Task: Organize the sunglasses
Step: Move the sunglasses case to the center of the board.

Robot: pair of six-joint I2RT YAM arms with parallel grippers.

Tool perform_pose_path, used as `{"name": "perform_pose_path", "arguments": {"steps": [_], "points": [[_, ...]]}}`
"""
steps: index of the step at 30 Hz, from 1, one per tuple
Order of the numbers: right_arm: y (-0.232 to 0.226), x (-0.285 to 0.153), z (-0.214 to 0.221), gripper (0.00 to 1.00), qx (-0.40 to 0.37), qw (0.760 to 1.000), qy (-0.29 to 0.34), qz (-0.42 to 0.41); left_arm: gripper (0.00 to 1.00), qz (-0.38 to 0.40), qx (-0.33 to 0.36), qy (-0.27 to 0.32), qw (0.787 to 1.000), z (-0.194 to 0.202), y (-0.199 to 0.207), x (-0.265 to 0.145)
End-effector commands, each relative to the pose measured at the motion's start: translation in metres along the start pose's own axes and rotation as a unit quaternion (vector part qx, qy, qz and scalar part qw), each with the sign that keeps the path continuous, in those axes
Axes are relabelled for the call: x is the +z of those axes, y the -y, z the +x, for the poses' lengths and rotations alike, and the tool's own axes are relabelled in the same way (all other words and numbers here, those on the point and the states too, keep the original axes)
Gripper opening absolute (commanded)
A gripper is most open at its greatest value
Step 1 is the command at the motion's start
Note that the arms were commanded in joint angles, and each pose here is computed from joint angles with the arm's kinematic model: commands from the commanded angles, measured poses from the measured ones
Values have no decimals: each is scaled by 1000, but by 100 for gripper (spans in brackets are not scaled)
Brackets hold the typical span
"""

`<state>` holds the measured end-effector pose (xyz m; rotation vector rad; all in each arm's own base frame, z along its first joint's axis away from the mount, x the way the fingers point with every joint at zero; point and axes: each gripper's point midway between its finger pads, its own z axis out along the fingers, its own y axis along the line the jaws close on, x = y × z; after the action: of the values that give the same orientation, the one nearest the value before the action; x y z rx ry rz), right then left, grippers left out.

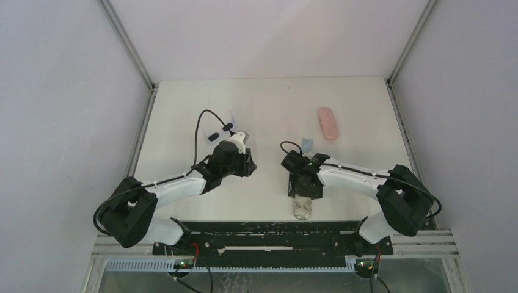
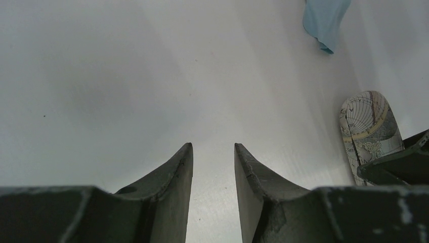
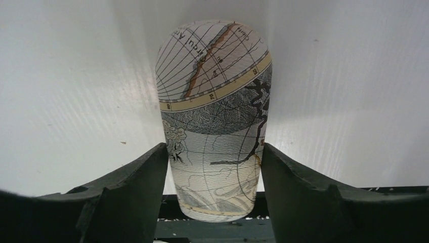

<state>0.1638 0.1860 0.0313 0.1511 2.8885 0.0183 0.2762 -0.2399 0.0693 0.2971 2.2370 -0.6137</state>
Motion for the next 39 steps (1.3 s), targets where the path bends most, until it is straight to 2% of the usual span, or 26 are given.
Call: {"name": "perform_pose_path", "arguments": {"steps": [1,3,5,9,13,20,22,25,31,35,39], "points": [[-1,-4,-3,61,-47,999,4,13,40,1,6,25,1000,-15,1,-5],[-2,-4,-4,53,-50,999,4,12,40,0,6,26,1000,-15,1,-6],[-4,-5,-5,52,-53,999,6,9,40,0,6,27,1000,-16,0,-6],[-19,-12,-17,40,-68,997,24,-18,39,-3,4,37,999,-18,0,-10],[-45,-19,-40,39,-90,994,46,-43,39,-28,-7,73,997,-27,-10,-22],[-77,-4,-81,43,-110,992,53,-24,40,-96,-39,147,984,-43,-44,-53],[-81,1,-90,51,-111,992,56,-17,41,-101,-42,155,982,-44,-48,-56],[-84,5,-98,60,-116,992,58,-12,41,-103,-44,153,982,-43,-50,-57],[-81,-1,-103,72,-123,990,69,-7,41,-98,-42,151,983,-43,-49,-56],[-75,-2,-101,75,-132,989,62,1,41,-93,-40,147,984,-43,-47,-55],[-73,0,-99,73,-141,988,57,6,41,-89,-40,143,985,-43,-45,-53]]}}
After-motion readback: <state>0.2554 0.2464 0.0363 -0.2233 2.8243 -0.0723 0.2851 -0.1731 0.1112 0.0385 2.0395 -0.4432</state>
